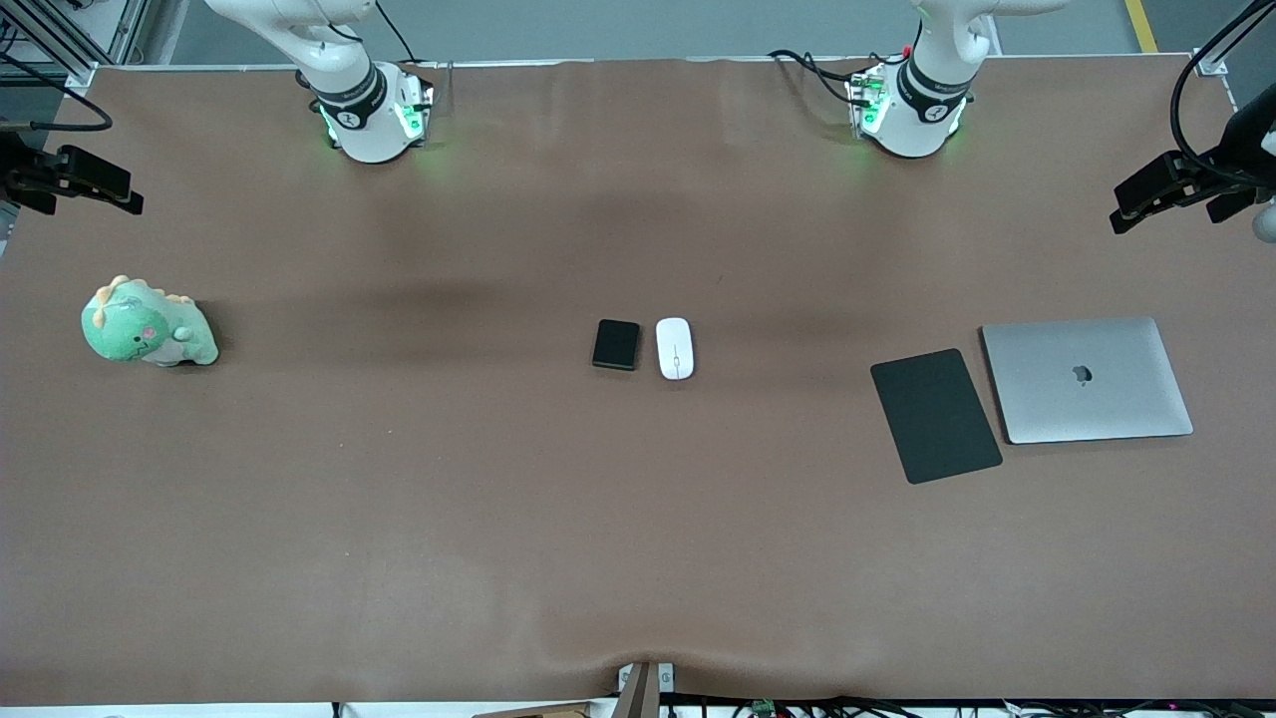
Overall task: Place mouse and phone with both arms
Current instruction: 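Move the left gripper toward the white mouse beside the phone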
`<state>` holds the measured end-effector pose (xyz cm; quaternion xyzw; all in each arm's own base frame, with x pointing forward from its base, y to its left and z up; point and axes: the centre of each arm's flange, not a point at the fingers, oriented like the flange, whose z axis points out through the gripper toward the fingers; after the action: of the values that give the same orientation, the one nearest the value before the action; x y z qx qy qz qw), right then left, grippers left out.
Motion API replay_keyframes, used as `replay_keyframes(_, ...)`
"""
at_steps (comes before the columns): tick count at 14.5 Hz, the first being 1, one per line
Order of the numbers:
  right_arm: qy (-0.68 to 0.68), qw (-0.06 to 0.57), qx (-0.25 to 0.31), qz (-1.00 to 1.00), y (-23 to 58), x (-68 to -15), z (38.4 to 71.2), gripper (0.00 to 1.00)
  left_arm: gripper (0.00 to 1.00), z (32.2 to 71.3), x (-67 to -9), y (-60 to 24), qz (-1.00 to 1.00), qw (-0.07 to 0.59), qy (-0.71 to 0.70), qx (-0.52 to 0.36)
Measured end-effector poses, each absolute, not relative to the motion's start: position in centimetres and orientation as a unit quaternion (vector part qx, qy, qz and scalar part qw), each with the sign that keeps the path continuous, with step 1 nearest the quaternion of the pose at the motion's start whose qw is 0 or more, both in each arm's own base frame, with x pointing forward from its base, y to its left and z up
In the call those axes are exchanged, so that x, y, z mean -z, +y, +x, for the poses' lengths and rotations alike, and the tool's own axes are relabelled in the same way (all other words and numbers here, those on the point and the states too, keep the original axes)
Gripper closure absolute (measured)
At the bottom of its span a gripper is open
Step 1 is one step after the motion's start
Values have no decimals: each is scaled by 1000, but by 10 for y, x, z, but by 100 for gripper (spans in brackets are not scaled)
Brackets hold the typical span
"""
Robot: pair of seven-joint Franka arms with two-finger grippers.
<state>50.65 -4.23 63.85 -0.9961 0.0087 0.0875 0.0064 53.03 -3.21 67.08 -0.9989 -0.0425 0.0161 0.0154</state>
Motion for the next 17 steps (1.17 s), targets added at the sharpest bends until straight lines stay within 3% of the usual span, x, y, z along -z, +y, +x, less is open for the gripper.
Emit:
replay_keyframes(5, 8, 6, -78, -997, -42, -647, 507, 0, 0, 532, -666, -35, -999, 16, -40, -20)
replay_keyframes(8, 8, 6, -79, -997, -42, -646, 507, 0, 0, 549, -633, -58, -998, 3, -20, -51)
replay_keyframes(12, 9, 6, -81, -997, -42, -645, 508, 0, 0, 575, -560, -161, -997, -5, 26, -74)
replay_keyframes(17, 10, 6, -86, -996, -44, -640, 510, 0, 0, 555, -464, -319, -998, 4, 7, -63)
